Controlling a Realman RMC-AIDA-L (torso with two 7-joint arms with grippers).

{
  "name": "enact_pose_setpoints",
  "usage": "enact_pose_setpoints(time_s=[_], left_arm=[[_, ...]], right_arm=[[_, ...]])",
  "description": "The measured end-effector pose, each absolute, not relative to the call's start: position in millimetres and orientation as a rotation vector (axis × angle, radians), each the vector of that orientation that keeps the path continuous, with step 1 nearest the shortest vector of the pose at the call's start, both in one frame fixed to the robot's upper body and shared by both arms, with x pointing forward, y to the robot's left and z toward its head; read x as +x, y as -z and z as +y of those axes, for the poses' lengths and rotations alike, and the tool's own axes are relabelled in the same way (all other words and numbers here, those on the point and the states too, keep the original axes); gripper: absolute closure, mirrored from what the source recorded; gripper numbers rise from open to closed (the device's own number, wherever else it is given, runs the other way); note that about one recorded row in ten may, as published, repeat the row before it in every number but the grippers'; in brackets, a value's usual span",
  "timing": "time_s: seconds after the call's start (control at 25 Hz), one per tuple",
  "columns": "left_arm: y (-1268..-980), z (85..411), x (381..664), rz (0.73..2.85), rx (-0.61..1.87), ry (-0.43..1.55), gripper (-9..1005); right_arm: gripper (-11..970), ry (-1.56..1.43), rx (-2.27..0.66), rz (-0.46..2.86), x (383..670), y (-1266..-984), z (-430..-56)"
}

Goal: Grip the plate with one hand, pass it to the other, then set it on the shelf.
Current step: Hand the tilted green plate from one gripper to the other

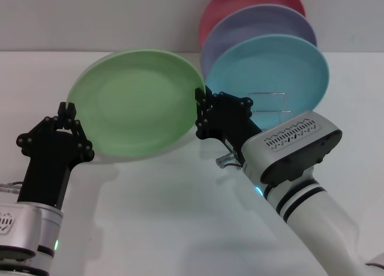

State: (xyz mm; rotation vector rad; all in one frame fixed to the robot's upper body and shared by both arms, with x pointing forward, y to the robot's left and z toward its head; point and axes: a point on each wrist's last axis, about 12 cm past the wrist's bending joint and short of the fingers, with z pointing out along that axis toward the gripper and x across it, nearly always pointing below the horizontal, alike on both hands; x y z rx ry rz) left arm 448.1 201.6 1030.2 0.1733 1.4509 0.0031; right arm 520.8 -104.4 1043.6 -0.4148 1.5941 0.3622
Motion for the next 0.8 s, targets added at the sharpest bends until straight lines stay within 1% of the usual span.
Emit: enact_pose_setpoints(time_s=[0.36,0.72,0.8], left_arm=[[-1028.6,205.4,447.6,1.459,0.148,0.011,949],[-1031.7,208.0,446.7,1.430,0.116,0.031,736],[-1032.4,208.6,446.6,1.423,0.108,0.036,733]], right_arm=[[931,-0.357,-0.406,1.590,520.8,-1043.7,-105.9],[932,-0.356,-0.398,1.583,520.2,-1044.2,-106.8],[932,-0.354,-0.396,1.578,520.4,-1044.8,-107.1]])
